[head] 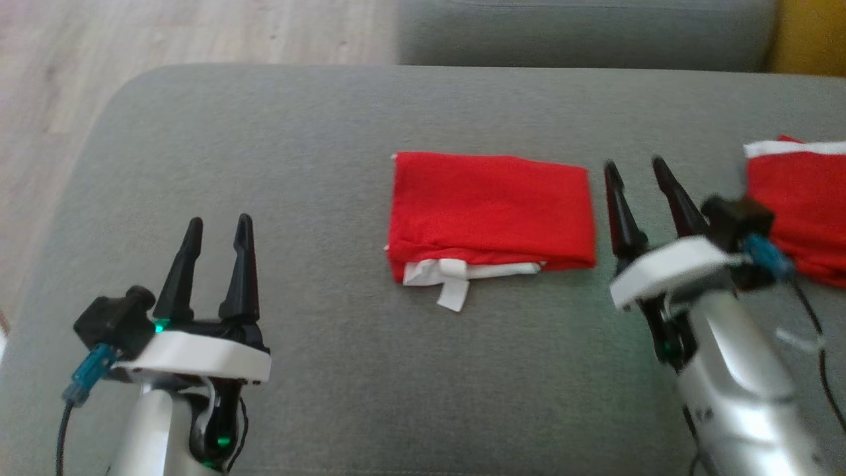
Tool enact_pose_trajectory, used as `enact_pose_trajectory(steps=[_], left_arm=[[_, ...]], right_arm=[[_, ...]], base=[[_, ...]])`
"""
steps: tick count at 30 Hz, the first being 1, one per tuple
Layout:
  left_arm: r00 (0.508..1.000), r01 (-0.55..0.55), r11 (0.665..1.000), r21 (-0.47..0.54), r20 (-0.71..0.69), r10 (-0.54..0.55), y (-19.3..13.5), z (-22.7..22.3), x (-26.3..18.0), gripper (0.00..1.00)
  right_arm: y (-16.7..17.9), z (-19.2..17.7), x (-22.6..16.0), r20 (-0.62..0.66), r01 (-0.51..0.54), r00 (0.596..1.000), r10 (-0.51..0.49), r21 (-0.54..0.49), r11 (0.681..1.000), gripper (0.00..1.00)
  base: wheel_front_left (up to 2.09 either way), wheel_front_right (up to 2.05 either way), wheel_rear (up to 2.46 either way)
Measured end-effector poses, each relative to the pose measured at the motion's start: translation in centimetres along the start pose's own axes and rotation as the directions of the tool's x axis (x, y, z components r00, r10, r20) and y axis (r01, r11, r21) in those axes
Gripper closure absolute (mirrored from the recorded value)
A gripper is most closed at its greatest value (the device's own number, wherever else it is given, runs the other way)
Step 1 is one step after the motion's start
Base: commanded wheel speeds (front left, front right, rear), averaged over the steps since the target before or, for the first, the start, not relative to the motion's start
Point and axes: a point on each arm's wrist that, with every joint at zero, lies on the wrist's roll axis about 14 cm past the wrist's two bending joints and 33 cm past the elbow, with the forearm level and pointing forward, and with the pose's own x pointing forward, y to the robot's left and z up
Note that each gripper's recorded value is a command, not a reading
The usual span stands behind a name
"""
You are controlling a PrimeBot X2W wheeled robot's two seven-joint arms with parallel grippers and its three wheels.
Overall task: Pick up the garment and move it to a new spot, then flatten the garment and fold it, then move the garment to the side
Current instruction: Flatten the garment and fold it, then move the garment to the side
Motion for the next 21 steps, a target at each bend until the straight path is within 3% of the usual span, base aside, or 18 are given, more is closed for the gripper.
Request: enact_pose_trajectory(steps=[4,10,21], left_arm=[[0.999,0.039,0.999,-0.01,0.0,-0.039,-1.3,-0.2,0.8,0.0],[0.998,0.063,0.998,-0.023,-0.013,-0.063,-2.2,-0.7,0.8,0.0],[0.998,0.052,0.998,-0.026,-0.044,-0.053,-1.9,-1.7,-0.2,0.0]], right_arm=[[-2.8,0.0,-2.9,0.028,0.098,0.995,-0.097,-0.035,0.995,0.0],[-4.3,0.9,-5.6,0.077,0.17,0.983,-0.164,-0.069,0.983,0.0],[-4.4,0.7,-7.2,0.089,0.189,0.979,-0.186,-0.025,0.982,0.0]], base=[[0.0,0.0,0.0],[0.0,0.0,0.0],[0.0,0.0,0.0]])
